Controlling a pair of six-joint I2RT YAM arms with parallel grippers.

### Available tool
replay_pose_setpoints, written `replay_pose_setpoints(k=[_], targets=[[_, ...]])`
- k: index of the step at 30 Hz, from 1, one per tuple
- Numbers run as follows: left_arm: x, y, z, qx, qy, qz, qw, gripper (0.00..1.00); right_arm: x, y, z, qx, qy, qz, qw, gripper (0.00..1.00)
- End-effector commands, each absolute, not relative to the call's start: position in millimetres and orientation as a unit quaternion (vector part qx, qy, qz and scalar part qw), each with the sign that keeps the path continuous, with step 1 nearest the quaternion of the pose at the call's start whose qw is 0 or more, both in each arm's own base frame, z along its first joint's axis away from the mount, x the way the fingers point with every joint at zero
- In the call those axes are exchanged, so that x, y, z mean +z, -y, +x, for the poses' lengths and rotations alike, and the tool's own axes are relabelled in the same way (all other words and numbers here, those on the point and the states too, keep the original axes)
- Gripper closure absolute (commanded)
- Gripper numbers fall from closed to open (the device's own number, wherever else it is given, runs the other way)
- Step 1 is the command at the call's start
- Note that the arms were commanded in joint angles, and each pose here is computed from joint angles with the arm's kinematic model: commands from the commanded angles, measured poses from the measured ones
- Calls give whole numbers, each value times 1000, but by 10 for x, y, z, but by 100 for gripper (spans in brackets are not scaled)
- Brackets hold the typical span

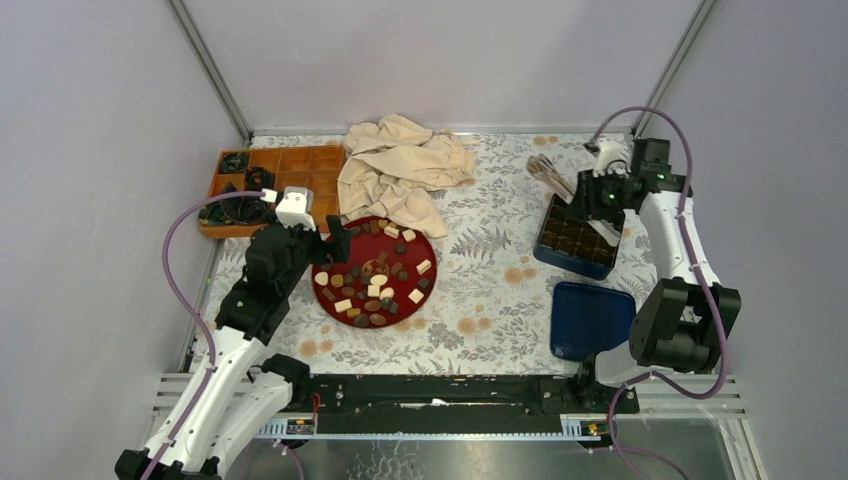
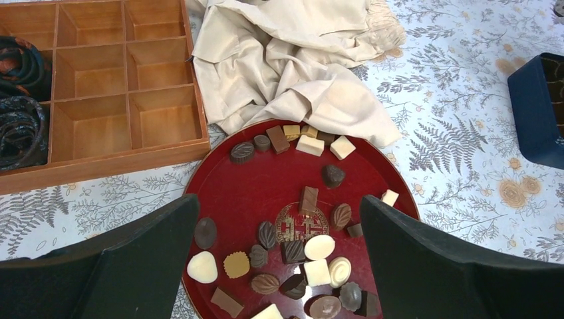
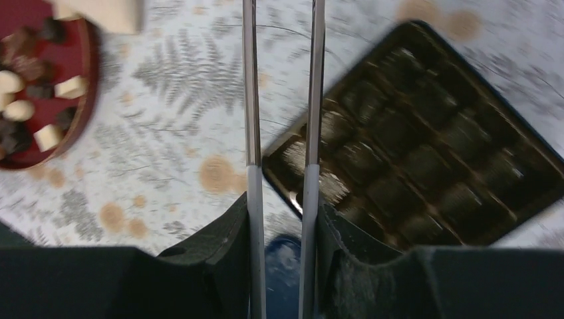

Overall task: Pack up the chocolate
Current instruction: Pick up the fake chocolate from the plate, then place the fake chocolate in the packing box.

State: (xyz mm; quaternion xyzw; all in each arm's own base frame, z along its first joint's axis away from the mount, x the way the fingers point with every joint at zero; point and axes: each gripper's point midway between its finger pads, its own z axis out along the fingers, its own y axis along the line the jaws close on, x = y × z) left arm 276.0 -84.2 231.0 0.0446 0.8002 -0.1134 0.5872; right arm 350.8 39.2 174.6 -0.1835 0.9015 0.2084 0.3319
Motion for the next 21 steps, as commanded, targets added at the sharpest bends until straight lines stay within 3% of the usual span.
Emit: replay_pose_setpoints(k=[1,6,21], targets=[[2478,844,2779,-120,-777,50,616,2,1682,186,3591,132,-919,-131,348,92],[2501,855,2767,-125,-774,52,619,2,1577,464,3441,114,-927,-92,345,91],[2484,871,2771,-128,-775,55,616,2,1331,413,3262,136,-937,-96,308,87]])
